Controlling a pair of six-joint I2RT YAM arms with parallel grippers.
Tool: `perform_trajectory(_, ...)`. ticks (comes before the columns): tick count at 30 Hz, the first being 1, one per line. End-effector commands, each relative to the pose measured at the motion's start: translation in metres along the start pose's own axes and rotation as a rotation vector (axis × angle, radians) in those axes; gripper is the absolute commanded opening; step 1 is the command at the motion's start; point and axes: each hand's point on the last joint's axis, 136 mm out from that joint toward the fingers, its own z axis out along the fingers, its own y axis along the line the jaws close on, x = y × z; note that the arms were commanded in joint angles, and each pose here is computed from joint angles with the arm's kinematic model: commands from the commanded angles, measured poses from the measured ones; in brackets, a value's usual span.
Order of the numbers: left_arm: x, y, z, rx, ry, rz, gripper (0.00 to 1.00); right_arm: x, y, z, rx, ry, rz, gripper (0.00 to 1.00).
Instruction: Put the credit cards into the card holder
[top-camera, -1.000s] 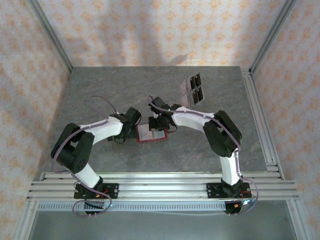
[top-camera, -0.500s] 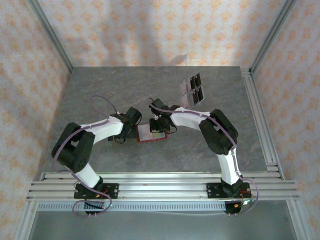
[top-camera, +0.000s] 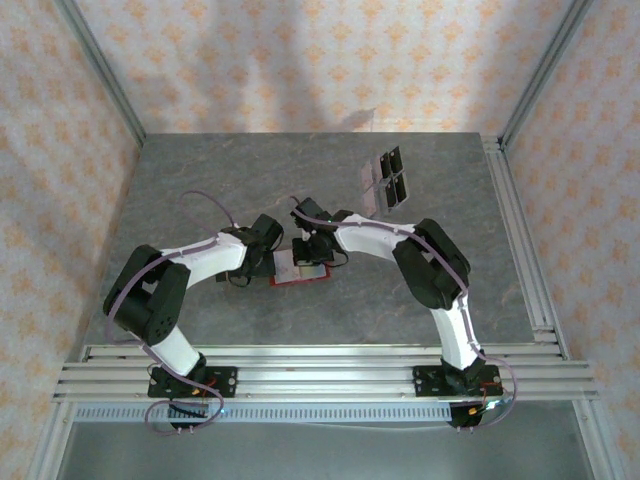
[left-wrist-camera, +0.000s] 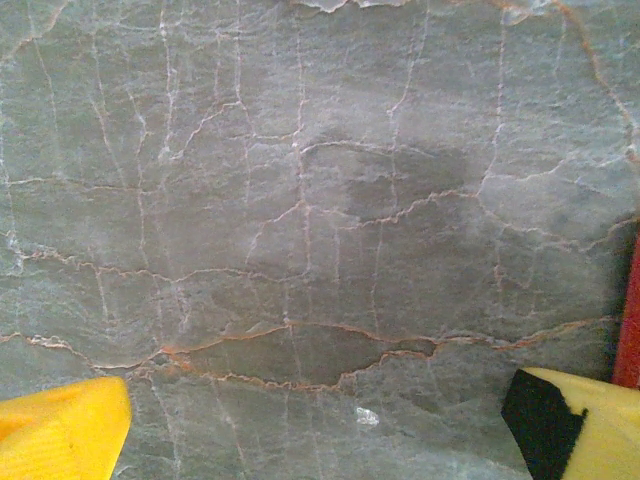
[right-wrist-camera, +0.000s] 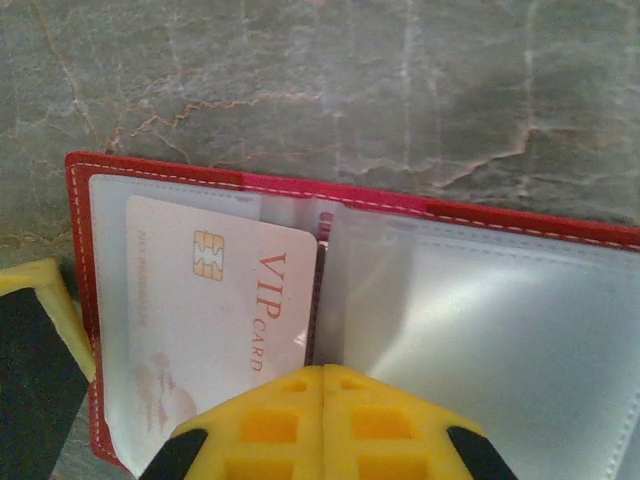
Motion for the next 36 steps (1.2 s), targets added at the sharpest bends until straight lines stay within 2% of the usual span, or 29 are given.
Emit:
perform_trajectory(1, 0.002, -0.006, 0.006, 0.003, 0.001, 0.014, 1.0, 0.007, 0.005, 0.008, 0.005, 0.04, -0.017, 0.0)
perform_trajectory(10, 0.003, -0.009, 0.006, 0.014, 0.002, 0.015, 1.0, 0.006, 0.019, 0.013, -0.02, 0.049, -0.022, 0.0)
perform_trajectory(20, 0.004, -0.006, 0.006, -0.004, 0.007, 0.018, 1.0, -0.008, -0.018, -0.02, 0.016, -0.041, 0.037, 0.0)
perform_trajectory(27, 0.002, -0.006, 0.005, -0.002, 0.003, 0.018, 1.0, -0.001, -0.037, -0.017, 0.052, -0.015, 0.058, 0.0)
perform_trajectory(36, -0.019, 0.005, -0.02, 0.016, -0.057, -0.018, 1.0, -0.014, -0.014, -0.042, -0.016, -0.062, 0.044, 0.0)
